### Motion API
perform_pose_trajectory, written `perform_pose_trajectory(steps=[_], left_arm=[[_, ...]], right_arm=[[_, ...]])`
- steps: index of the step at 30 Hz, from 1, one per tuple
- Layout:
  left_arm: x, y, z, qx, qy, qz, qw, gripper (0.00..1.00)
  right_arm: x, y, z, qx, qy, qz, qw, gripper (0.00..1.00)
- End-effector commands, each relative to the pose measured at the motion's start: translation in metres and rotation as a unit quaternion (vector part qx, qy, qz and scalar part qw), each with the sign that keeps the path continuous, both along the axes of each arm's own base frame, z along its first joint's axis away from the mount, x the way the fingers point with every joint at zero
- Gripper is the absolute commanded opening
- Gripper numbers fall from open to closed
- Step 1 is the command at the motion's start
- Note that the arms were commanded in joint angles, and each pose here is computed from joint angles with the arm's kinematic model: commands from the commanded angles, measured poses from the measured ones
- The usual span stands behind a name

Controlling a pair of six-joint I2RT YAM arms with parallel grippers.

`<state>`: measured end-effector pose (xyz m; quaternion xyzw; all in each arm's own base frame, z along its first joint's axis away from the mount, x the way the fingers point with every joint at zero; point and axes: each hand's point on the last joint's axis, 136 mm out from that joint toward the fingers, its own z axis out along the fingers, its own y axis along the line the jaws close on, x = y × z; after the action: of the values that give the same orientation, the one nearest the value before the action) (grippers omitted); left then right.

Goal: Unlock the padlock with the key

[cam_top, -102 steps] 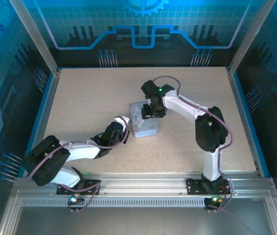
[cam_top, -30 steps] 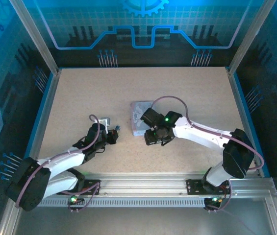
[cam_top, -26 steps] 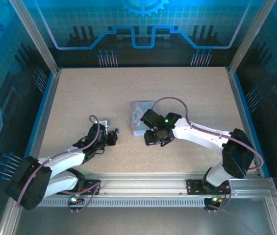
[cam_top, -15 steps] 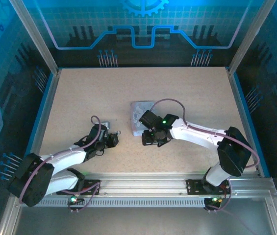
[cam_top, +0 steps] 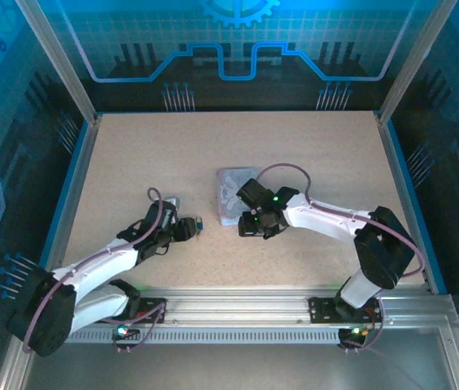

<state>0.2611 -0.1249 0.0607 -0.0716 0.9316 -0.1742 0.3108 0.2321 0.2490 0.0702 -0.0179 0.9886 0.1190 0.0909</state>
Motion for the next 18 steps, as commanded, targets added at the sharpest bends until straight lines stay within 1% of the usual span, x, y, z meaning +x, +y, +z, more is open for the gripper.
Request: perform_pose_trajectory(steps=[1,3,6,7,8,11,12,13,15,18], left_arm=[[0.007,0.01,0.024,0.042,-0.019,-0.009,0.999,0.67],[0.013,0.013,0.037,0.054,-0.033,-0.013,0.998,0.75],[0.028,0.021,0.057,0.068,-0.056,-0.017,0.996,0.89],[0.034,0.024,0.062,0.072,-0.062,-0.017,0.995,0.96],[0.04,0.027,0.067,0.075,-0.067,-0.017,0.995,0.99],[0.058,0.04,0.076,0.069,-0.069,-0.008,0.995,0.99],[0.064,0.044,0.079,0.066,-0.069,-0.006,0.995,0.99],[0.071,0.046,0.08,0.06,-0.071,-0.006,0.996,0.99],[0.084,0.054,0.083,0.056,-0.08,0.009,0.995,0.99],[0.102,0.069,0.086,0.078,-0.107,0.035,0.991,0.99]], right_arm=[[0.01,-0.023,0.012,0.002,-0.015,-0.024,1.0,0.51],[0.018,-0.041,0.022,-0.003,-0.031,-0.038,0.999,0.54],[0.033,-0.077,0.047,-0.019,-0.076,-0.067,0.995,0.6],[0.038,-0.092,0.057,-0.026,-0.093,-0.08,0.992,0.62],[0.042,-0.106,0.067,-0.03,-0.113,-0.093,0.989,0.65],[0.053,-0.146,0.093,-0.05,-0.17,-0.134,0.975,0.79],[0.055,-0.157,0.099,-0.055,-0.187,-0.146,0.97,0.93],[0.057,-0.169,0.105,-0.064,-0.205,-0.157,0.964,1.0],[0.061,-0.188,0.113,-0.082,-0.235,-0.171,0.953,1.0],[0.067,-0.213,0.112,-0.118,-0.263,-0.182,0.94,1.0]])
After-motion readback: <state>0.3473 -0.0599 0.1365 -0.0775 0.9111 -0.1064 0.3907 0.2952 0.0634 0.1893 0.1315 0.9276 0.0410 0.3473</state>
